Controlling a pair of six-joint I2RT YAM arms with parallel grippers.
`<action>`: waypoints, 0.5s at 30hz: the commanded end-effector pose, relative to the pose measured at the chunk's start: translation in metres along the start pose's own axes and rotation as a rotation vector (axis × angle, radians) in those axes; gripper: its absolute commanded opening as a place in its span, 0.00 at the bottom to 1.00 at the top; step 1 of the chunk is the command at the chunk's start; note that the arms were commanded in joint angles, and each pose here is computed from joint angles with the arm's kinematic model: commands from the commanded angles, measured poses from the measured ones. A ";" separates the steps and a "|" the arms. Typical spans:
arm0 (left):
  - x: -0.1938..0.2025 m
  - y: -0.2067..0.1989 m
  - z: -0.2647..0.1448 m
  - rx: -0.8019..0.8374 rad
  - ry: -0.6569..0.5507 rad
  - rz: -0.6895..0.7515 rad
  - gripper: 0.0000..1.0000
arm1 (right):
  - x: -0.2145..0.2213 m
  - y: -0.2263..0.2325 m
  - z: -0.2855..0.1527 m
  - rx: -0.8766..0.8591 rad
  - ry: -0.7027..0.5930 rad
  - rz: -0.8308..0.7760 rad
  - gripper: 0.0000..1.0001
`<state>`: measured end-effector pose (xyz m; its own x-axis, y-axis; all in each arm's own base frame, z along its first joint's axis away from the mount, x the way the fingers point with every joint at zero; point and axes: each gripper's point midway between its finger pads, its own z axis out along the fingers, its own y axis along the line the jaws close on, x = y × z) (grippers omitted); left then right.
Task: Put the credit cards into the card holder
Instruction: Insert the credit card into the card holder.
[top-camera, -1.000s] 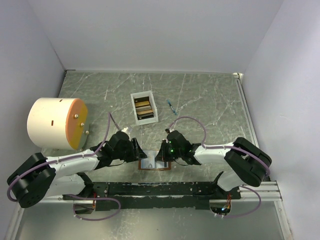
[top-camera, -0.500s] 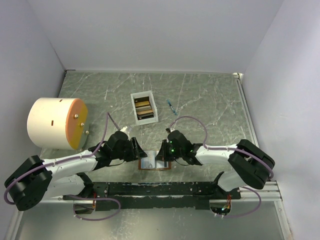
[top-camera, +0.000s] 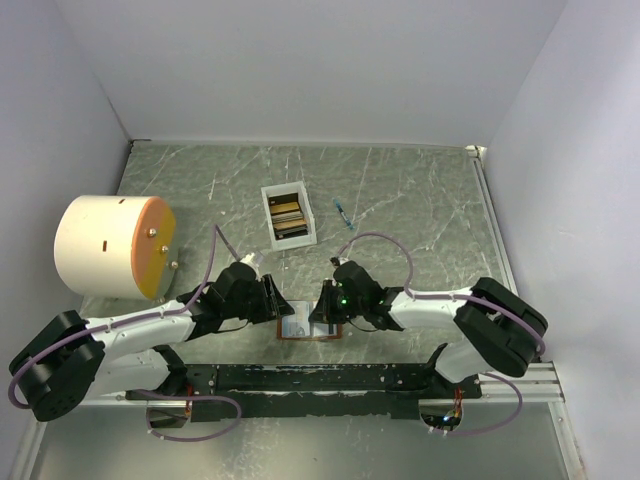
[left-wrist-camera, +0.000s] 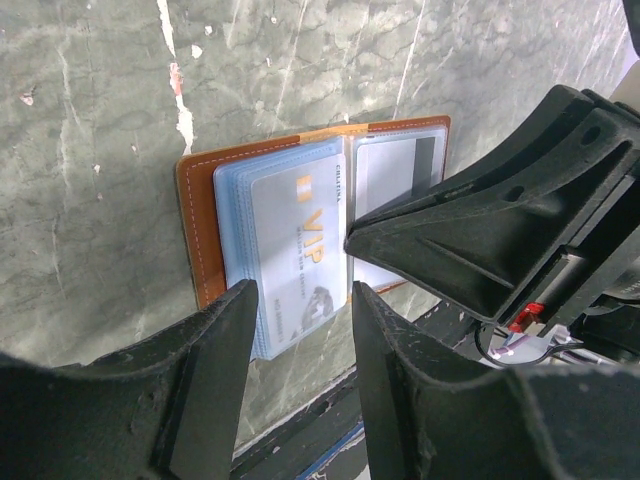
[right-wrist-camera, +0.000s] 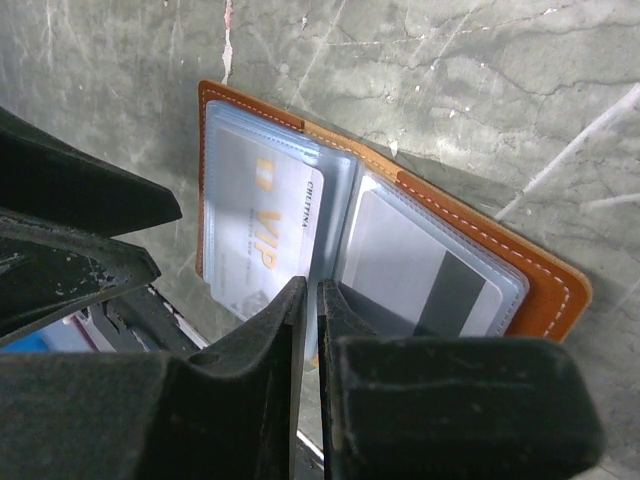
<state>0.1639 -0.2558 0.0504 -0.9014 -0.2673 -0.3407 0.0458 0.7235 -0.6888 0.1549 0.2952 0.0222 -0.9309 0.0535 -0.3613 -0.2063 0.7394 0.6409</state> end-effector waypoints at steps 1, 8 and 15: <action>-0.005 0.000 0.000 -0.003 -0.013 -0.008 0.54 | -0.001 0.003 0.006 0.007 0.011 -0.007 0.10; -0.005 0.000 0.000 -0.011 -0.008 -0.001 0.54 | 0.009 -0.013 0.009 0.064 0.038 0.002 0.10; -0.005 -0.004 0.004 0.013 -0.005 -0.002 0.55 | 0.011 -0.016 0.009 0.071 0.034 0.007 0.09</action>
<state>0.1625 -0.2539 0.0443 -0.9069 -0.2622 -0.3299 0.0332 0.7360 -0.6761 0.1554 0.2985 0.0156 -0.9365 0.0439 -0.3480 -0.1995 0.7496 0.6312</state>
